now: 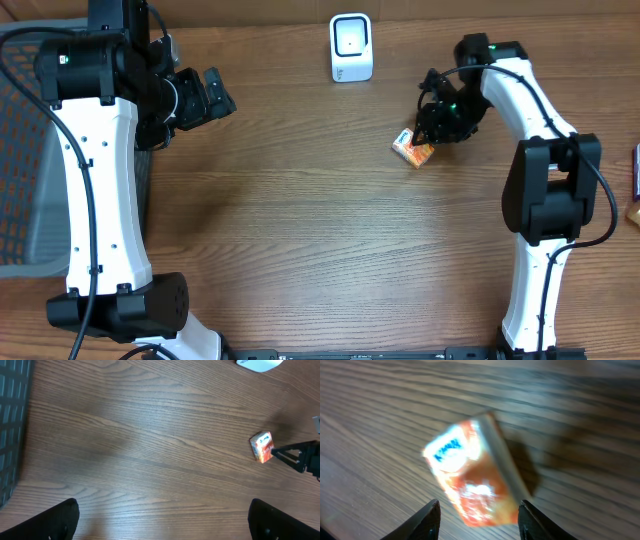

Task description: Scan the item barcode

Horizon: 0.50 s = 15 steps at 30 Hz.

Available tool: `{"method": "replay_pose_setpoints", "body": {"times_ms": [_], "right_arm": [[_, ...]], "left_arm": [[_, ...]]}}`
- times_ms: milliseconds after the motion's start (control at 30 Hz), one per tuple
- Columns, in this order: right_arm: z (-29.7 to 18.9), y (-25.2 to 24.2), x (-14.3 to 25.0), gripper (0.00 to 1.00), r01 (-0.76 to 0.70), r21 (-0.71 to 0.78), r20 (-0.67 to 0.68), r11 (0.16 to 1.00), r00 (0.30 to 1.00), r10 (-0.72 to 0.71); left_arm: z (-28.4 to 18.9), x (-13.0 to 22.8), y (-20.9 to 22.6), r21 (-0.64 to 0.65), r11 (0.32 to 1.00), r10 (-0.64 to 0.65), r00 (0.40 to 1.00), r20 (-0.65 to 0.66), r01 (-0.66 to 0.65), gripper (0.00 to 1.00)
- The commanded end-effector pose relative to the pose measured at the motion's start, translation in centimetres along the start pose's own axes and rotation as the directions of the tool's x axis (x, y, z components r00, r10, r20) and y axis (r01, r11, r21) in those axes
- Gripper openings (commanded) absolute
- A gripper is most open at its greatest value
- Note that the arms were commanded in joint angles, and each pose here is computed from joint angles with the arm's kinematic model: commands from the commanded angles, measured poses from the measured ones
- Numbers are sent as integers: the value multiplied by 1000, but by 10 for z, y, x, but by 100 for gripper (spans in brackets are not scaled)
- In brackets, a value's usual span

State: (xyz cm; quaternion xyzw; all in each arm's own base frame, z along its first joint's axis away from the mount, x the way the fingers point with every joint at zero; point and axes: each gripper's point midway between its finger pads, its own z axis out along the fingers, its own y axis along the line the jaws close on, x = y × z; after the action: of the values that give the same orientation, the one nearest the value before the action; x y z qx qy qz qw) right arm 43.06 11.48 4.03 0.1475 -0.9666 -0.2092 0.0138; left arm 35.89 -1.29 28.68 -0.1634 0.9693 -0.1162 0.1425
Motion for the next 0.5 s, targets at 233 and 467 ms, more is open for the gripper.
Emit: {"method": "replay_pose_setpoints", "body": {"times_ms": [233,467], "right_arm": [[5,-15,5,53,45,98,-21,994,999,-43],[20,-14,16,47,33,59,-44,998,999,-30]], "left_arm": [[4,0,-2,0,1000,19,1000,-11,-19,100],[4,0,-2,0,1000,19,1000,-11,-19,100]]}}
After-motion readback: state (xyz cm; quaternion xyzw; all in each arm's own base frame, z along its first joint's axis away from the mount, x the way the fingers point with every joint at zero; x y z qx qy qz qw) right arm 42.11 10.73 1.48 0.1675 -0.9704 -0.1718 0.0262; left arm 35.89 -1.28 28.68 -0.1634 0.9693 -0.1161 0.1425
